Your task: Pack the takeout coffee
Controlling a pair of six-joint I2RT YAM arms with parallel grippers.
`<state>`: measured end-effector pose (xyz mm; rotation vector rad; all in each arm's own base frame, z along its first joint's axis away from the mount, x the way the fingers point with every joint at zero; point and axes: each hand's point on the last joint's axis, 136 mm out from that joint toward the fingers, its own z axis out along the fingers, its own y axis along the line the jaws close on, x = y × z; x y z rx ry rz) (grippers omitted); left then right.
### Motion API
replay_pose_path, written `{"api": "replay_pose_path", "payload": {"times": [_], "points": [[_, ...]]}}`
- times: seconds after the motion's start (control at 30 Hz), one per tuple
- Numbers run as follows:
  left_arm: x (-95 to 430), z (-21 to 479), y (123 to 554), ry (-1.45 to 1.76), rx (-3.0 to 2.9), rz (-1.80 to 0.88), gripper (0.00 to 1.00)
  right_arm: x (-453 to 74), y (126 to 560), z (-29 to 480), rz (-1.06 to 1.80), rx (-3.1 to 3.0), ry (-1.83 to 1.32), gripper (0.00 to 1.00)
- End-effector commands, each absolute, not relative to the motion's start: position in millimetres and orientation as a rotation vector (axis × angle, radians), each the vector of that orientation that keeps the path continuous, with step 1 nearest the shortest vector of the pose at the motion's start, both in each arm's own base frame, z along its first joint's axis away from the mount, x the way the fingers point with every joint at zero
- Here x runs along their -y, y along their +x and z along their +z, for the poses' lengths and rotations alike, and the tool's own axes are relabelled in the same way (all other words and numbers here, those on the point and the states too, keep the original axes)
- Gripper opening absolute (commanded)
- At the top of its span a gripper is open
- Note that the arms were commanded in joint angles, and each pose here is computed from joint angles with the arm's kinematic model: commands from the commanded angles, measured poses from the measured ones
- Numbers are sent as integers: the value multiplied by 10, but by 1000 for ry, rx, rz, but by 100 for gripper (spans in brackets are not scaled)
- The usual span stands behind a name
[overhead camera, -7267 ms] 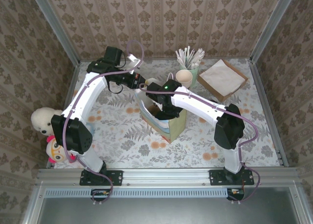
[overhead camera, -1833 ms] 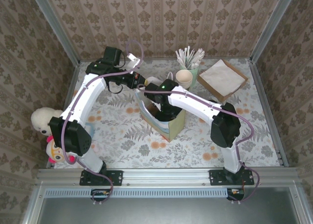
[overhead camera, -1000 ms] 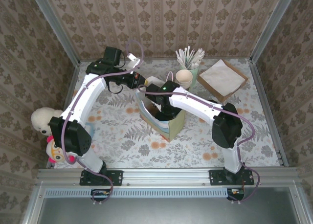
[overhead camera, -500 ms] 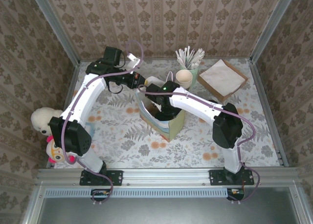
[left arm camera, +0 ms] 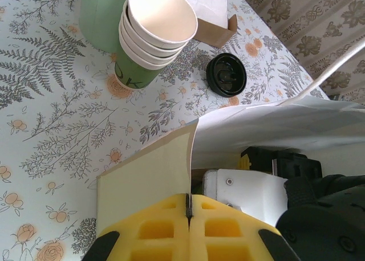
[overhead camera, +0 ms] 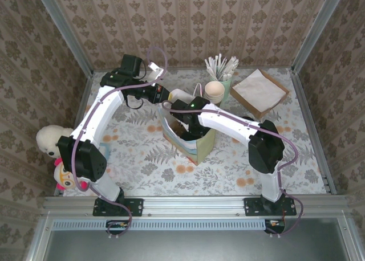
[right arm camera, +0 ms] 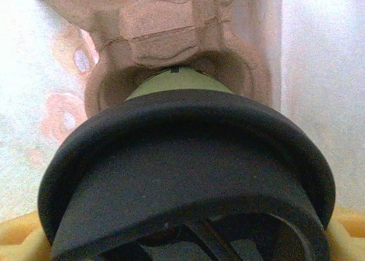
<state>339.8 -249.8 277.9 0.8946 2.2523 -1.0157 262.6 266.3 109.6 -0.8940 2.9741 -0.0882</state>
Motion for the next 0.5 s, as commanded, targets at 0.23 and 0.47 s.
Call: {"api": "replay_pose_path", "payload": {"times": [0.23, 0.47], "points": [[2514, 2898, 3332, 895, -2221, -1034, 0, -2640, 2584, 814, -90, -3007, -885, 45], [2516, 2898, 3329, 897, -2221, -1037, 0, -2635, 2568, 760, -87, -3014, -880, 45]]}}
